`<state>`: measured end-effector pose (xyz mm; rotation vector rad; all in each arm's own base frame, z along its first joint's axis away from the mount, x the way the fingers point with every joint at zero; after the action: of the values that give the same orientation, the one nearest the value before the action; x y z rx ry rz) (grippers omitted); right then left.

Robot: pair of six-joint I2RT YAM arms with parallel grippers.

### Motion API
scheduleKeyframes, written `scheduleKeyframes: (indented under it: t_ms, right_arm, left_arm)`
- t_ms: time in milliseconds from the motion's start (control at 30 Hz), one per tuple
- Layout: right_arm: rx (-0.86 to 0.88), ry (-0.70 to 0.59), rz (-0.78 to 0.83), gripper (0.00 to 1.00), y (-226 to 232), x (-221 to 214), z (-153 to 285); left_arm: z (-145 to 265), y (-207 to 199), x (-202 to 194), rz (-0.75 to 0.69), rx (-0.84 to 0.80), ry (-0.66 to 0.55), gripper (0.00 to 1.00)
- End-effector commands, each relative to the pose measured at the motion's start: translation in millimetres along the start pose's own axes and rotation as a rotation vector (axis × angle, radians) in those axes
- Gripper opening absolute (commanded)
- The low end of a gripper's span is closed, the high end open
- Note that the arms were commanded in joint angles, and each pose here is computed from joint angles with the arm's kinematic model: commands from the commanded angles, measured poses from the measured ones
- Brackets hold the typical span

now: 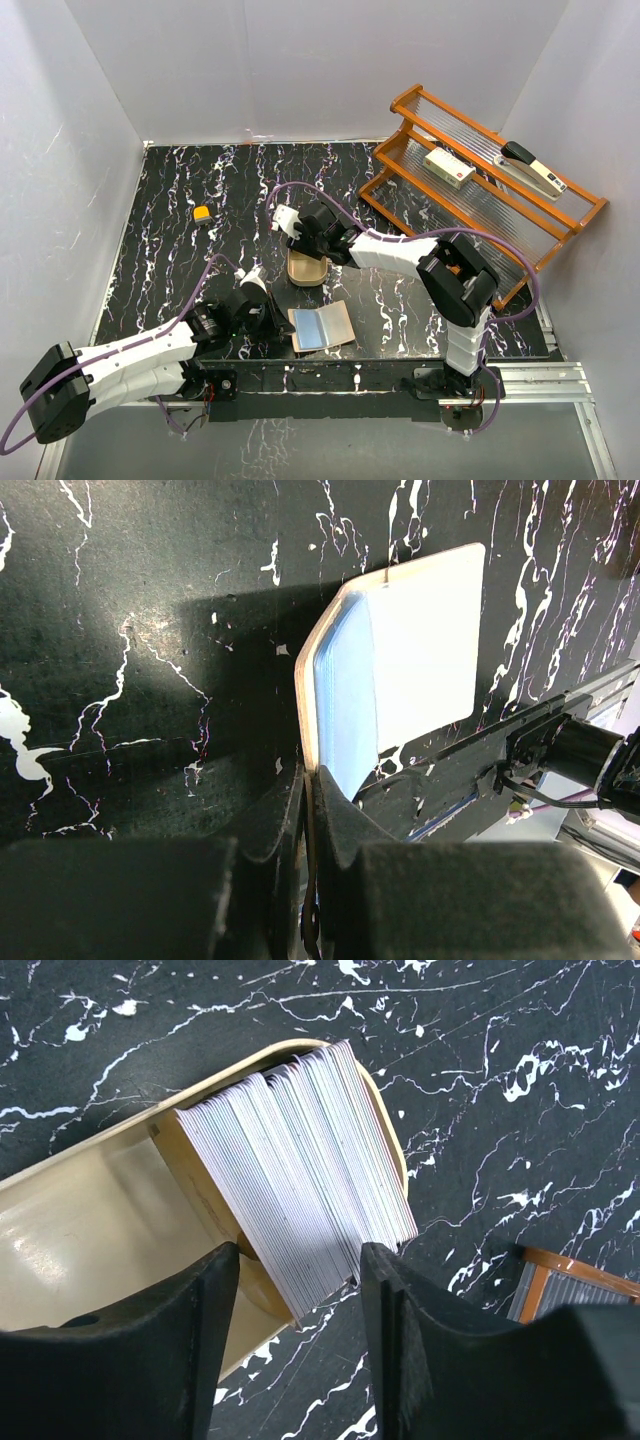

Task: Put the credit cards into the card holder
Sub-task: Pick up the credit card from the storage box.

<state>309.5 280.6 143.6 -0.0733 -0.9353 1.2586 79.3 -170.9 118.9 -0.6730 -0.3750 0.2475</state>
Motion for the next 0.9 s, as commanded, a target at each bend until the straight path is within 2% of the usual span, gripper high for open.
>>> scheduleKeyframes:
  t_ms: [0,400,700,800,867]
  right_arm:
    - [-0.113,-0.05,-0.002,0.47,-17.1,10.2,3.9]
    - [-0.124,-0.06,-0.005,0.29,-20.4,12.2,12.7]
    - [-0.144,-0.07,-0.014,0.21,-26.7,16.9,23.7]
    - [-0.141,-0.07,-0.014,0.15,-27.1,17.4,27.8]
    - [-0.105,-0.072,-0.022,0.08,-24.9,18.3,32.2]
  left_arm:
    - [2.3,-5.9,3.0,-0.015,-0.022,-0.021,0.0]
    - [1.2,-5.3,2.5,-0.01,-0.023,-0.016,0.0]
    - [0.0,-6.6,2.7,-0.008,-0.025,-0.012,0.0]
    - [-0.2,-6.6,2.6,-0.008,-0.025,-0.011,0.0]
    - [0.0,-6.4,2.5,-0.006,-0.02,-0.01,0.0]
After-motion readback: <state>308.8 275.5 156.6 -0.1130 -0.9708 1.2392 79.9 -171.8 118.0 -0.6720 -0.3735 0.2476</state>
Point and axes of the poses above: each gripper's point midway between its finger pads, its own z axis back along the fingers, its own y axis along the line the jaws close on, x = y × z, the point moved 10 cm from there along z, back along the fingers, and after that the axes turned 5 degrees about z, right-handed, at the moved point
